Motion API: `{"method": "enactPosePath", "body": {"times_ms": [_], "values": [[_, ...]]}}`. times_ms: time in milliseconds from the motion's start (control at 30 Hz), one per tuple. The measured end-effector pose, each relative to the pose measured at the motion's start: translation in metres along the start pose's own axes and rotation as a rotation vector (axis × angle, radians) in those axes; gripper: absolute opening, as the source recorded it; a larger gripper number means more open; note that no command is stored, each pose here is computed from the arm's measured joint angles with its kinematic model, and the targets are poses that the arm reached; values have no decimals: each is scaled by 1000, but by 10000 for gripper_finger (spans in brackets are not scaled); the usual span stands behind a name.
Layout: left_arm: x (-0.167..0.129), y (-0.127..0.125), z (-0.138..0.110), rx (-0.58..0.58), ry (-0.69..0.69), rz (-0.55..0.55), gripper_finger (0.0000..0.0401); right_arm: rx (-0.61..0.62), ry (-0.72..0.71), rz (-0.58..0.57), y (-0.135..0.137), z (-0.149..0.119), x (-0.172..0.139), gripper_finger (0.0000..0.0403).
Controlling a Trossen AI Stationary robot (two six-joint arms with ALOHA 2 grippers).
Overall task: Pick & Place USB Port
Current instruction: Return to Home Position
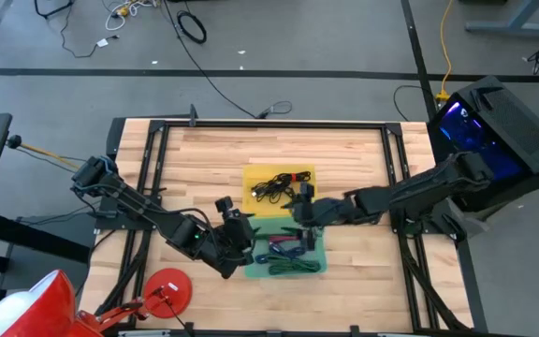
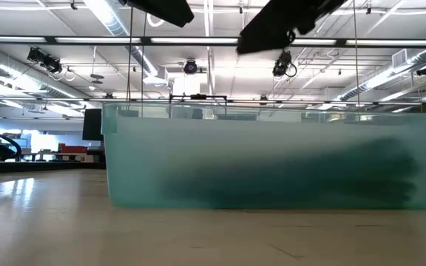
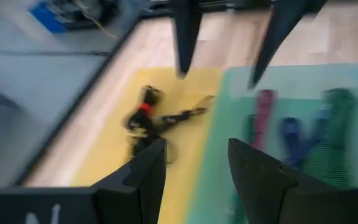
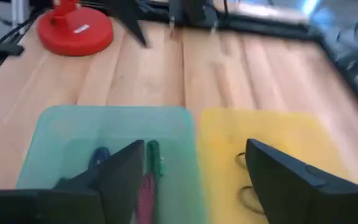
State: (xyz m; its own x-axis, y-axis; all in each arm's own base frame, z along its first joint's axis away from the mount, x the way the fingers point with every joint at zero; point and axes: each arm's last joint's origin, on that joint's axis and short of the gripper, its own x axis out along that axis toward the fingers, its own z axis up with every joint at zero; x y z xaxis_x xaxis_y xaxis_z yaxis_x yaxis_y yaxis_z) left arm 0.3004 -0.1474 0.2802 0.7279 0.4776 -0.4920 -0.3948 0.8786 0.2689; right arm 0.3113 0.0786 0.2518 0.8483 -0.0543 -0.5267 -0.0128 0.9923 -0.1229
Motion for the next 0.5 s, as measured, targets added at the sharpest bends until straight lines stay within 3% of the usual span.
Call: {"method": "enactPosePath", "body": {"times_ms": [100, 333, 500], "values": [[-4, 7, -3, 63, -6, 94, 177, -31, -39, -38, -8, 9, -23, 287], [-43, 41, -12, 5, -30, 241, 177, 22, -15, -198, -31, 10, -92, 290], [-69, 58, -32, -15, -137, 302, 177, 74, -140, -264, -40, -6, -133, 290]]}}
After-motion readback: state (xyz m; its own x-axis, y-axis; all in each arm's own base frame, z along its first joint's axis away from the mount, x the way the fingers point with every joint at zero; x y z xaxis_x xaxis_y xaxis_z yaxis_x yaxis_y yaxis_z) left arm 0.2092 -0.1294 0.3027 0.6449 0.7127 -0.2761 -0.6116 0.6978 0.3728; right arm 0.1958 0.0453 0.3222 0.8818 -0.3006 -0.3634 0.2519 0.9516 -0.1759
